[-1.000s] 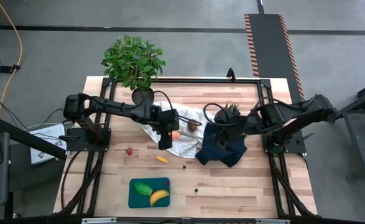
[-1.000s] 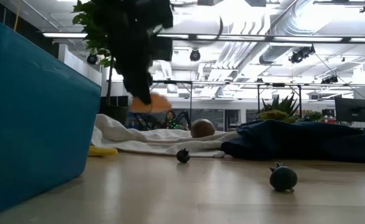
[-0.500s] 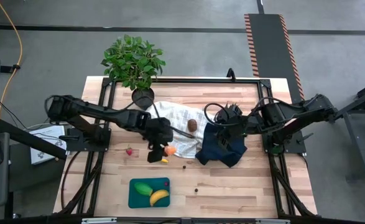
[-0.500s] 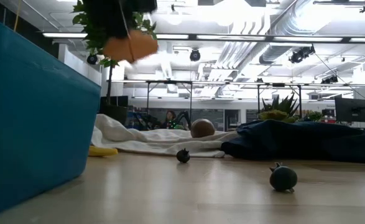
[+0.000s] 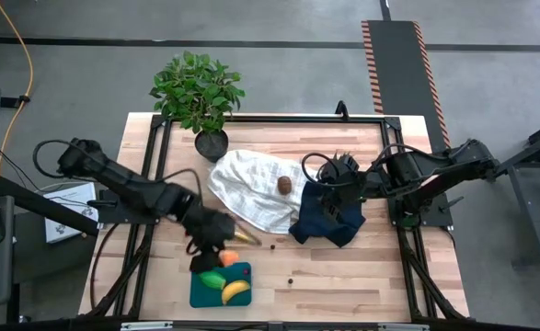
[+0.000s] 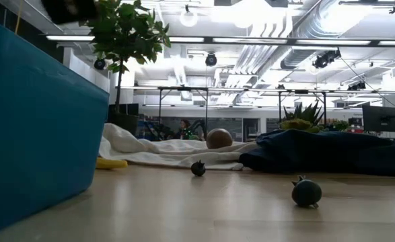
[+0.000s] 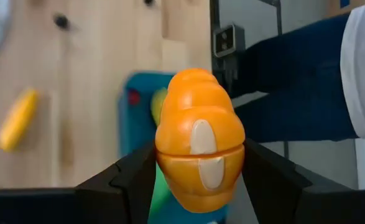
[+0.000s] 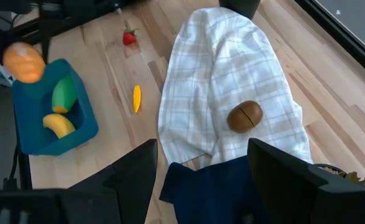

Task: Pick and placing Produce into tupperware
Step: Put the croissant into the bin

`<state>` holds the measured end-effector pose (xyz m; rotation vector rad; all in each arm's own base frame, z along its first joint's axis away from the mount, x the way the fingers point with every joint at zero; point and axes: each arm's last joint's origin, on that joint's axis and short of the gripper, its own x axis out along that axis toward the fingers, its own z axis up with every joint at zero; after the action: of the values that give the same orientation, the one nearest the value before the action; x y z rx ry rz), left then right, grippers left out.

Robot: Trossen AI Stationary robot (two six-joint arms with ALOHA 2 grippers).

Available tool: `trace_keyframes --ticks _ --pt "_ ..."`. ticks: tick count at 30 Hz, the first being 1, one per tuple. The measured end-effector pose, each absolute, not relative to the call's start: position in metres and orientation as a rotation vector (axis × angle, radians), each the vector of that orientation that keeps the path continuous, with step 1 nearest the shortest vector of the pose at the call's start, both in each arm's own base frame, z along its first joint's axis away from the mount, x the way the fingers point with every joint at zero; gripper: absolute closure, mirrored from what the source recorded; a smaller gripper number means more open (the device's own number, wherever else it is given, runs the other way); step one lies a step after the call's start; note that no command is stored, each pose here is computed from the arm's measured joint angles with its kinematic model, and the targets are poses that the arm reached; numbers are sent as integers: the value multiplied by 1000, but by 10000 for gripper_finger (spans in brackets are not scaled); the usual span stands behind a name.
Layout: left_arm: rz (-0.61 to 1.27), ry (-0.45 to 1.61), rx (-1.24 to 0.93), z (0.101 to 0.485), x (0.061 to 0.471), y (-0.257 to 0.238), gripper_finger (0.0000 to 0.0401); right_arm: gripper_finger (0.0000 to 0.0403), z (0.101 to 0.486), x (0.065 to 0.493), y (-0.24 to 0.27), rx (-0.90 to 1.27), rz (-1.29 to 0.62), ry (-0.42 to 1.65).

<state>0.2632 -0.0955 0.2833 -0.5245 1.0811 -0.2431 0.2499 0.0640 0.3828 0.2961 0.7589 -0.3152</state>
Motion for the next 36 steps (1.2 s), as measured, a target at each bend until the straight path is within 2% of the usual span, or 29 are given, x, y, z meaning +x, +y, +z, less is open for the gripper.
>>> trace_keyframes --ticks 8,17,22,36 --pt "-88 1084 -604 282 243 -140 204 162 383 249 69 281 -290 764" --pt "118 1011 -686 276 230 -168 204 162 383 248 73 278 -272 767" --pt "212 1033 -662 258 229 -182 204 162 383 248 76 274 -256 762" --pt "304 1123 -593 213 245 -198 203 162 384 247 81 281 -237 753"
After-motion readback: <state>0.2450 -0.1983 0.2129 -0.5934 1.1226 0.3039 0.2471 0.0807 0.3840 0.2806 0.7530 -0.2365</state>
